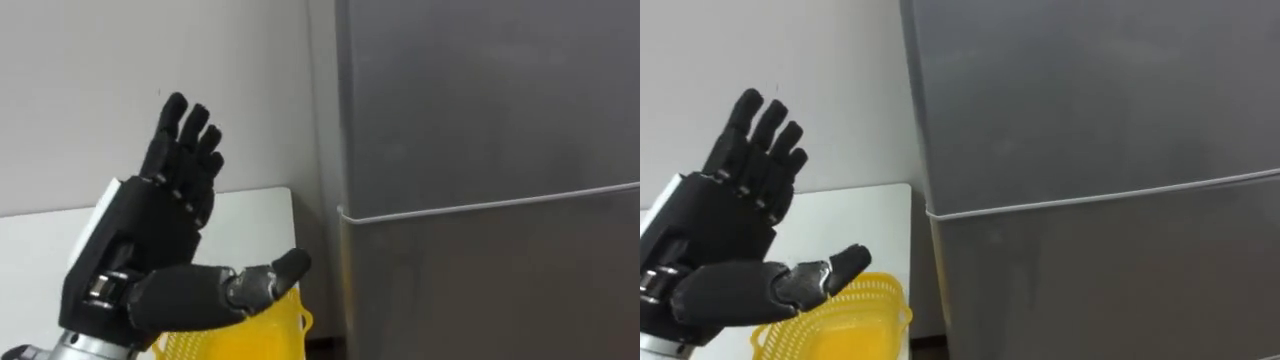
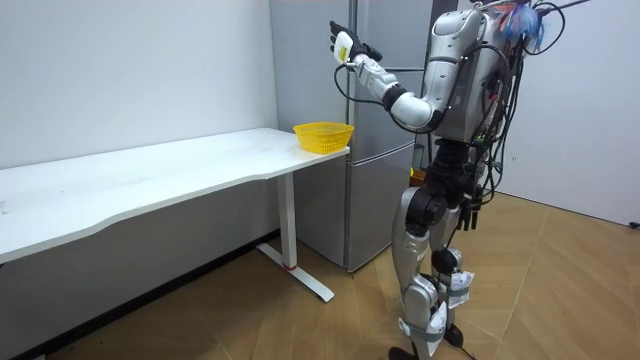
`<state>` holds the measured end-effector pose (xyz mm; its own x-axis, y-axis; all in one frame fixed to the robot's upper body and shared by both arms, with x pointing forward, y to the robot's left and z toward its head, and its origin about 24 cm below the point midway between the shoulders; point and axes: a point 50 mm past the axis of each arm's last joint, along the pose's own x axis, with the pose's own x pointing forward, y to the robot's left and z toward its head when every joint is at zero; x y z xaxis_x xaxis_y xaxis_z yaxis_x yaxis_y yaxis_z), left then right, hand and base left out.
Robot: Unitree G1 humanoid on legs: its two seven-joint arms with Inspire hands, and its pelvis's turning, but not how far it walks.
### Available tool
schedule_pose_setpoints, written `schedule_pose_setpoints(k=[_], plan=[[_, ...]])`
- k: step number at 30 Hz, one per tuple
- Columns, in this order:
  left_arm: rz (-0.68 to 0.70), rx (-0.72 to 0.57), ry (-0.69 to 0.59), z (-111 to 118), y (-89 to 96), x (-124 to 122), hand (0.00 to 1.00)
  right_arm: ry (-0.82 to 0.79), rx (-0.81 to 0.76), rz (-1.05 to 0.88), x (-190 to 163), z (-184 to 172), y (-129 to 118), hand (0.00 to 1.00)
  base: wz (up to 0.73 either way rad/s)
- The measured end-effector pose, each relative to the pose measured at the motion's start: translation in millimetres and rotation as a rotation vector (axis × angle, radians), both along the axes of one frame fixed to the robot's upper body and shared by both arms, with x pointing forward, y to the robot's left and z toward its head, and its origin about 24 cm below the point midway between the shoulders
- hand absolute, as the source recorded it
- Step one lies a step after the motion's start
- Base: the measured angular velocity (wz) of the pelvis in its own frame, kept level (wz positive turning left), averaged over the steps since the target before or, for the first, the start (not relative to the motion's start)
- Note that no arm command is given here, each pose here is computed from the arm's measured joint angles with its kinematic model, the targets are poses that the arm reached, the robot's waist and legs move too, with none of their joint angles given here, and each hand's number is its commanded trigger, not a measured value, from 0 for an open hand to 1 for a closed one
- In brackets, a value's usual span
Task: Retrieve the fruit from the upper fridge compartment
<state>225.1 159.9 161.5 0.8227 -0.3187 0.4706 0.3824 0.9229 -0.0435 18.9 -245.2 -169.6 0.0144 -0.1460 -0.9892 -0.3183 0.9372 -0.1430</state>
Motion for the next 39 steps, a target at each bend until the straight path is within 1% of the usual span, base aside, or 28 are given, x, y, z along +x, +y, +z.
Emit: schedule_pose_setpoints(k=[8, 12, 16, 20, 22, 26, 28, 30, 39], plan=[[-0.07, 0.025, 0.019, -3.4, -8.8, -0.2, 0.0, -0.005, -0.006, 0.012, 3.0, 0.5, -1.5, 0.0, -0.01], [-0.098, 0.033, 0.028, -5.5, -16.8, -0.6, 0.0, 0.002, -0.016, 0.042, 3.1, 0.1, -0.4, 0.0, 0.0], [-0.083, 0.101, 0.018, -5.9, -23.4, 0.4, 0.0, -0.002, -0.031, 0.073, 7.1, 0.0, 0.3, 0.0, 0.0], [-0.081, 0.128, 0.014, -6.0, -29.2, 0.9, 0.0, -0.008, -0.044, 0.092, 9.5, 0.0, 0.7, 0.0, 0.0], [-0.07, 0.157, -0.016, -0.8, -31.8, 3.5, 0.0, -0.011, -0.051, 0.094, 9.6, -0.1, 0.8, 0.0, 0.0], [-0.063, 0.147, -0.067, 11.5, -34.9, 8.1, 0.0, -0.015, -0.053, 0.097, 11.6, 0.0, 0.8, 0.0, -0.02], [-0.072, 0.141, -0.093, 17.7, -39.3, 9.9, 0.0, -0.011, -0.051, 0.105, 11.0, -0.1, 1.2, 0.0, 0.0], [-0.08, 0.139, -0.1, 19.5, -42.0, 10.4, 0.0, -0.008, -0.048, 0.123, 11.5, -0.3, 2.2, 0.0, 0.0], [-0.062, 0.128, -0.093, 19.5, -41.9, 11.1, 0.0, -0.004, -0.045, 0.131, 11.2, -0.4, 2.7, 0.0, -0.01]])
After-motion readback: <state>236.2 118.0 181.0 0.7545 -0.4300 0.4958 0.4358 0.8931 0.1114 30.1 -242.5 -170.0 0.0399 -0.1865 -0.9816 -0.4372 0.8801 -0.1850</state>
